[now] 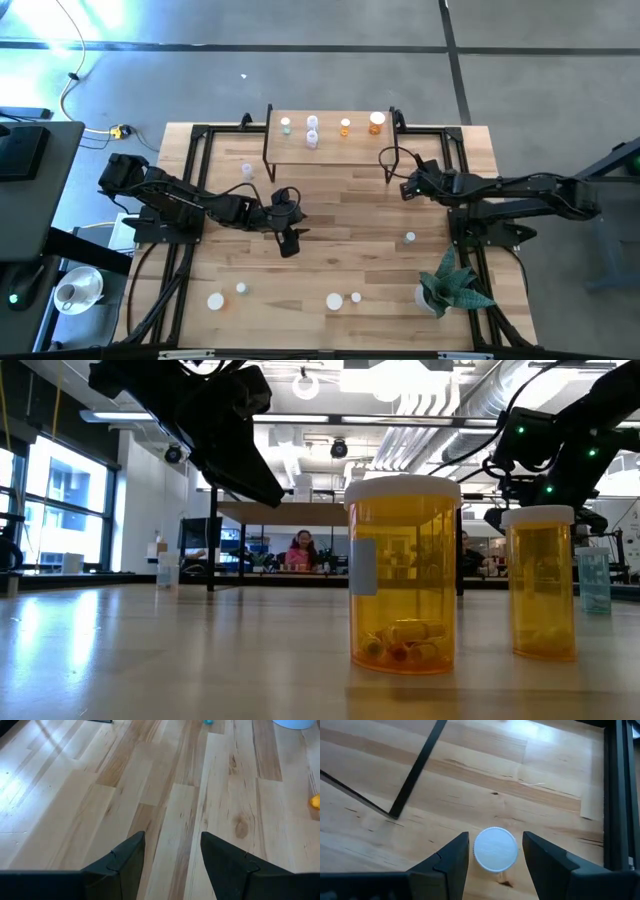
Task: Pick and place medicine bottles onto shelf by color
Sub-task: Put the top small orange pill bottle on the shelf aligned with the other small orange pill bottle
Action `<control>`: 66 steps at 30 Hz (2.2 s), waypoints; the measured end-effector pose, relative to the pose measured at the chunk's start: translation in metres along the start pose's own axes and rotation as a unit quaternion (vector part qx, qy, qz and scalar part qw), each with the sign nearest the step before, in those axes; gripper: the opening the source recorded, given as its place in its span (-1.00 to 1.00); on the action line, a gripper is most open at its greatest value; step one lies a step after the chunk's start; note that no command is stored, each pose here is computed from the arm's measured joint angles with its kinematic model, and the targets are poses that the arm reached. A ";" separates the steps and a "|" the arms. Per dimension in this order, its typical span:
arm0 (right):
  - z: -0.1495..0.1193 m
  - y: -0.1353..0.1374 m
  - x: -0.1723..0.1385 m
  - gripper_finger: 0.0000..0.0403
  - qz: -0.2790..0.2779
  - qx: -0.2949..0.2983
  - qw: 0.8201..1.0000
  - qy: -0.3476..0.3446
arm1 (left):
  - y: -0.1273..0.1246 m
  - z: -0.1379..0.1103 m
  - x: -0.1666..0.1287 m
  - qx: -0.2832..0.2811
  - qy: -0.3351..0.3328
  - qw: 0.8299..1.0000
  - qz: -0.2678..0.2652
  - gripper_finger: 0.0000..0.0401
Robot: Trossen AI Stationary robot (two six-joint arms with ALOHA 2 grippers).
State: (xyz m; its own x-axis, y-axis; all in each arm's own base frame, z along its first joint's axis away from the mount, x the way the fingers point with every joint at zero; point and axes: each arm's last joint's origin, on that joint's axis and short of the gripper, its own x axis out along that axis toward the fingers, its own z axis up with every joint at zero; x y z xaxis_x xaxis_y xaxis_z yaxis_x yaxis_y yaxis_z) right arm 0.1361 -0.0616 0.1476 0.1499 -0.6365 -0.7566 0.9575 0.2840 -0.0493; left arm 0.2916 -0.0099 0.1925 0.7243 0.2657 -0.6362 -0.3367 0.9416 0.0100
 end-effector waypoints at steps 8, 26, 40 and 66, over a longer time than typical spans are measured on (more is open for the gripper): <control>0.000 0.000 0.000 -0.22 -0.001 0.007 1.000 0.001 | 0.000 0.000 0.000 0.000 0.000 1.000 0.000 -0.09; 0.020 0.009 -0.021 -0.46 0.007 -0.022 1.000 0.003 | 0.000 0.000 0.000 0.000 0.000 1.000 0.000 -0.09; 0.093 0.019 -0.100 -0.47 0.005 -0.017 0.997 -0.079 | 0.000 0.000 0.000 0.000 0.001 1.000 0.000 -0.09; 0.201 0.116 -0.128 -0.47 0.102 -0.167 0.971 -0.139 | -0.001 -0.001 0.000 0.001 0.008 1.000 -0.022 -0.09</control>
State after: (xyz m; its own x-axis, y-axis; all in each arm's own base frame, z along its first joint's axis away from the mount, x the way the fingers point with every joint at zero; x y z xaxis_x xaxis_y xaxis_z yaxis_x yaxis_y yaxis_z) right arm 0.2776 -0.0910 0.3699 0.4328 -0.6986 -0.5698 0.7748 0.6114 -0.1611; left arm 0.2914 -0.0114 0.1918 0.7280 0.2212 -0.6489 -0.3045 0.9524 -0.0170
